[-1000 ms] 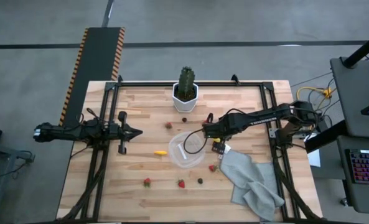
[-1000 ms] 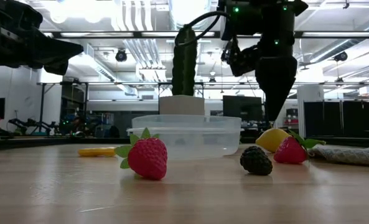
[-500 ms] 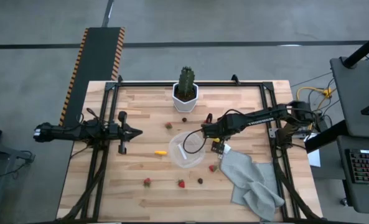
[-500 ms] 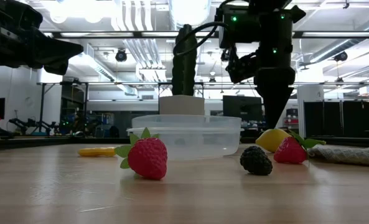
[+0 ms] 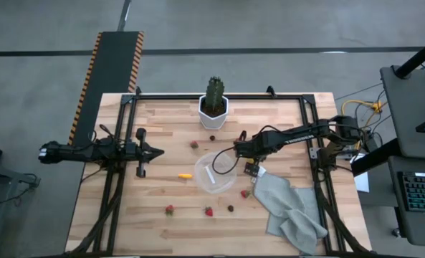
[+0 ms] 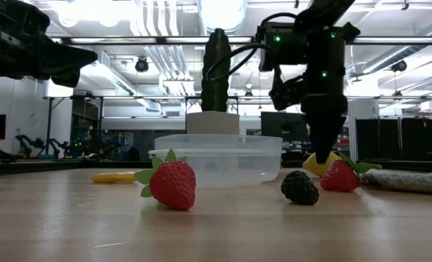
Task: Pick and placing Produce into tupperware
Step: Put the yellow lemon into the transparent container
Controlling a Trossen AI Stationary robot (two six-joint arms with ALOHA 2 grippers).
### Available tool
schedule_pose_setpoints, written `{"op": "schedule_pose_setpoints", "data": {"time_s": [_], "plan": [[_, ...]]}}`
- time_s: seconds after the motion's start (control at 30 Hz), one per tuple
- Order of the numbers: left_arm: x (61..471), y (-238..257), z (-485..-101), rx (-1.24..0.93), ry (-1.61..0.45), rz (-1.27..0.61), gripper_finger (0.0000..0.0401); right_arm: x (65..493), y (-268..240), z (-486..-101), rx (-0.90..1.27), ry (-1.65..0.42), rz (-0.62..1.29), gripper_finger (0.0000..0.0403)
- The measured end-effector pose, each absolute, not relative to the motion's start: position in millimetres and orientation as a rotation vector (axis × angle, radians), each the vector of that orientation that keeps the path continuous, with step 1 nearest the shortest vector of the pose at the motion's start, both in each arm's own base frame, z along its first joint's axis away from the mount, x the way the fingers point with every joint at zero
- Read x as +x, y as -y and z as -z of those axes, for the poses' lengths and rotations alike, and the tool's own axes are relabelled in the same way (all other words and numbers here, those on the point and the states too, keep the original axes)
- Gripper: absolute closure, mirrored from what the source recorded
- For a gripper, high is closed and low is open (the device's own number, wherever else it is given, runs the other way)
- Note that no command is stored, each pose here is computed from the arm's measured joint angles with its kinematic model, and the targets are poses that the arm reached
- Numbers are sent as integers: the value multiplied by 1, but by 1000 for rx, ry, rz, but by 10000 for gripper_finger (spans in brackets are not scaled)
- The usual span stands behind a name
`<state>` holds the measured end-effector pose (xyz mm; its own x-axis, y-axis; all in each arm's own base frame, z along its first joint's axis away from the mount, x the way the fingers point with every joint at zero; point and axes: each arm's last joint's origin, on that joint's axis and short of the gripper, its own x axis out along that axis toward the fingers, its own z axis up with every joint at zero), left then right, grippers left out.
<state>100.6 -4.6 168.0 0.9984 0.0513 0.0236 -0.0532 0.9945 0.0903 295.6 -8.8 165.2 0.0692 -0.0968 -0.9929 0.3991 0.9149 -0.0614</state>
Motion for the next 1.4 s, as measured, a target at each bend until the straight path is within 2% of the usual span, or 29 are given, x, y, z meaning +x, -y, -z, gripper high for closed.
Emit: {"op": "schedule_pose_setpoints", "data": {"time_s": [0.63, 1.07, 1.4], "plan": [[101, 5, -168, 91, 17, -52, 401, 283, 18, -146, 243, -1479, 395, 91], [101, 5, -168, 91, 17, -53, 401, 287, 18, -147, 207, -1456, 355, 128], [101, 5, -168, 91, 18, -52, 401, 287, 18, -147, 193, -1455, 341, 179]]}}
